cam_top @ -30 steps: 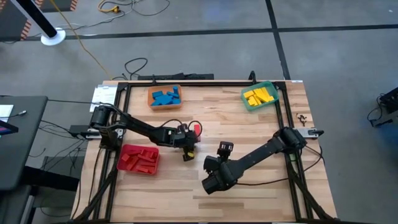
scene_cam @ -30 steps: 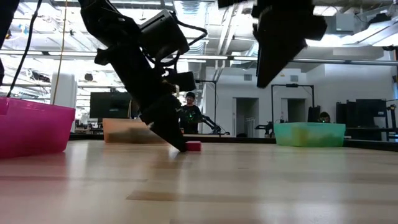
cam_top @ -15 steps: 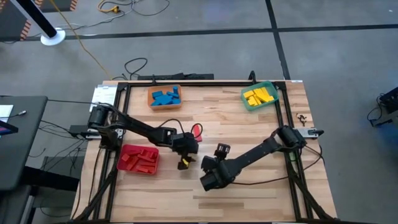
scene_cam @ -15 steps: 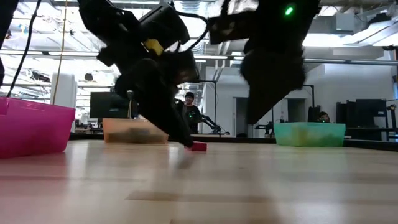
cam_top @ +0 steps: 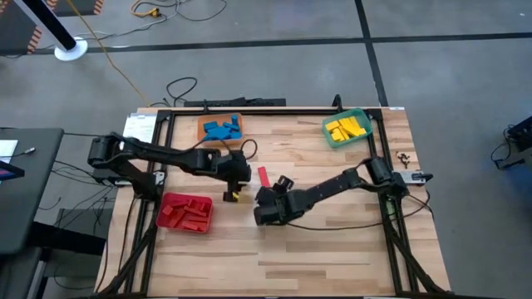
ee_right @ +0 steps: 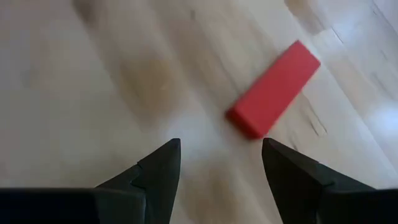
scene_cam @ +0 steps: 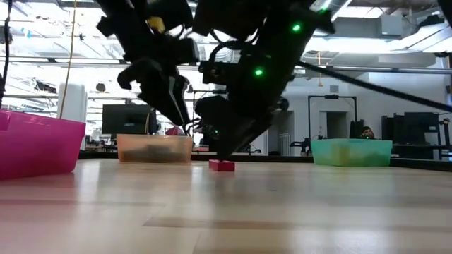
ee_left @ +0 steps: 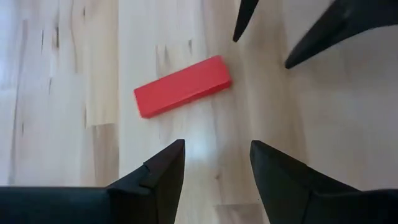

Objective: Sort blocks
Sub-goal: Put the red block into the red bin

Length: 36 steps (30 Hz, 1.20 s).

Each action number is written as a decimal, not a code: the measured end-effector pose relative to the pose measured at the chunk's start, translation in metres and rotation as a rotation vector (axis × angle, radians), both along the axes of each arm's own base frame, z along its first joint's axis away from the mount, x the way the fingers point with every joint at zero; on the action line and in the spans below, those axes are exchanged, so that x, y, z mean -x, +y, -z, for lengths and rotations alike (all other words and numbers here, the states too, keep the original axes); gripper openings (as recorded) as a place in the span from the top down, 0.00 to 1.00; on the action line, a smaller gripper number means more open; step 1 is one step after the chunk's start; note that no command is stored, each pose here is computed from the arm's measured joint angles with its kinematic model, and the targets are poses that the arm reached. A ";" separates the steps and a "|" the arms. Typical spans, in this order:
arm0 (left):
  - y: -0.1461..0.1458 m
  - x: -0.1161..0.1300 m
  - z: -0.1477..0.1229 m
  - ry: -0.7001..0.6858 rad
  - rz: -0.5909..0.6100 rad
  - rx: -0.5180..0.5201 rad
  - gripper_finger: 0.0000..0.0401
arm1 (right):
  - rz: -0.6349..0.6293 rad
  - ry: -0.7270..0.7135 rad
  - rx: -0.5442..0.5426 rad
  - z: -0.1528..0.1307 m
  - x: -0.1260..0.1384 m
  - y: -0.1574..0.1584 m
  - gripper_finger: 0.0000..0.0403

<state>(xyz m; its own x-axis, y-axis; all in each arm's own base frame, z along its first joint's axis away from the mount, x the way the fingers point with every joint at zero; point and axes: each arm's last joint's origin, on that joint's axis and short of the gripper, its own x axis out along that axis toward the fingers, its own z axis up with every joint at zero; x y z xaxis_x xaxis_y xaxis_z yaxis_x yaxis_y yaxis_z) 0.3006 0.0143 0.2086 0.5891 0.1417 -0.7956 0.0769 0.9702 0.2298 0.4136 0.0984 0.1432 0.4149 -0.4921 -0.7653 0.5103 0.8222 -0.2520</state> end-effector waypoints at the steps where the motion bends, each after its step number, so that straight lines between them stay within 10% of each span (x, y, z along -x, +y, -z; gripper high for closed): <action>1: 0.004 0.000 0.002 0.009 0.000 0.006 0.56 | 0.009 -0.013 -0.006 0.001 -0.002 -0.005 0.40; 36: -0.028 0.000 0.022 0.146 0.168 0.073 0.56 | 0.299 -0.194 -0.245 0.031 -0.006 -0.074 0.35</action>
